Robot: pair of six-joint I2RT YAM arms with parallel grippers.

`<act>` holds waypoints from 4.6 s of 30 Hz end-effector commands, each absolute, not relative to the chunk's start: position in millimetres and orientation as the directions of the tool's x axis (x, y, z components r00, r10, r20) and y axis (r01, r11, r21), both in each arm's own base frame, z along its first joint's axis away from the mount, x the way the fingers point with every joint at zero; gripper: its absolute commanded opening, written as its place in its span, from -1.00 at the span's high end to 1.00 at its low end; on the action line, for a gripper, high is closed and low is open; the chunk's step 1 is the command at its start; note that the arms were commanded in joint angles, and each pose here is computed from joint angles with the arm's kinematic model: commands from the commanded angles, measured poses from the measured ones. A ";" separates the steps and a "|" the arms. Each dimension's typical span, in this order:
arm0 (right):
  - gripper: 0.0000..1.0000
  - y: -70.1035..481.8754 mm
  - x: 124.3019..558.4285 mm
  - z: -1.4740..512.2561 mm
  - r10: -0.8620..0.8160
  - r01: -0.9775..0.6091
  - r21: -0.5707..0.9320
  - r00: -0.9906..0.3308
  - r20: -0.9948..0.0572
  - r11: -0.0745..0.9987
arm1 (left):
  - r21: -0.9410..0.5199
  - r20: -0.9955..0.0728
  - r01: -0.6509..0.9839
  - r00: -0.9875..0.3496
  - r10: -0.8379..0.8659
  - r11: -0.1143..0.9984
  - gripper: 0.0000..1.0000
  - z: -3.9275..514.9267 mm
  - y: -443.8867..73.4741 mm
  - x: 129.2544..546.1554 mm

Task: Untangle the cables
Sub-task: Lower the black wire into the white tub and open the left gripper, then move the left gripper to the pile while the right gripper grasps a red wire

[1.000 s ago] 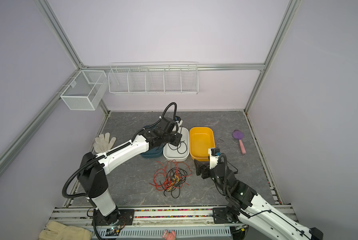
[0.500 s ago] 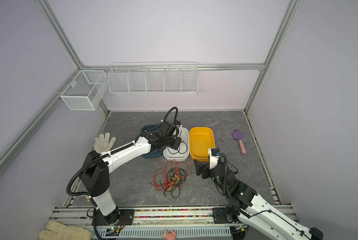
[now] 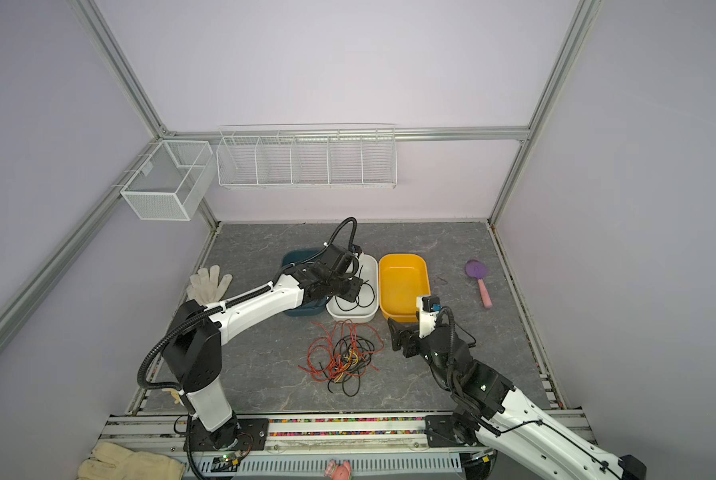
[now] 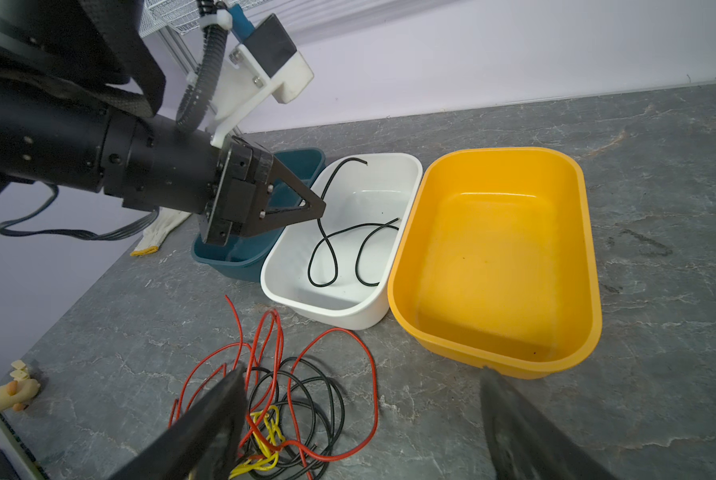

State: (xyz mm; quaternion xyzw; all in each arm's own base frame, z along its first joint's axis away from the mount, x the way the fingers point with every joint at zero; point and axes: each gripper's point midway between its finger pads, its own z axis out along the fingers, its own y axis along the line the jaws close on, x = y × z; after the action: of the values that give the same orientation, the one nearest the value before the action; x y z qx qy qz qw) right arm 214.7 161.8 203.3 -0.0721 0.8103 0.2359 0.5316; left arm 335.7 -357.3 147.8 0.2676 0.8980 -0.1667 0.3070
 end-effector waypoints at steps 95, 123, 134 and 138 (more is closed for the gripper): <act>-0.92 286.7 192.5 127.4 -0.290 -0.658 0.398 -0.686 -0.667 0.640 | 0.257 -0.665 0.662 -0.407 0.626 0.704 -0.89 176.9 -216.9 223.2; 0.52 280.7 219.2 90.1 -0.311 -0.557 0.311 -0.753 -0.579 0.770 | 0.254 -0.734 0.798 -0.209 0.646 0.546 -0.99 155.0 -217.8 181.5; 0.87 275.4 219.9 137.7 -0.295 -0.584 0.292 -0.705 -0.645 0.758 | 0.287 -0.741 0.760 -0.211 0.638 0.584 -0.99 158.1 -214.0 190.7; 0.87 273.5 218.7 163.9 -0.288 -0.602 0.285 -0.677 -0.678 0.746 | 0.300 -0.738 0.747 -0.212 0.640 0.594 -0.99 157.4 -212.0 193.7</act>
State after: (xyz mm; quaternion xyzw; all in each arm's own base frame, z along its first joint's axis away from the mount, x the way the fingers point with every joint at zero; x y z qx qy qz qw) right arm 217.8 277.6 144.4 -0.2447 0.8871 0.2558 0.2964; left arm 190.9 -213.8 158.4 0.4458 0.7801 -0.0735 0.4328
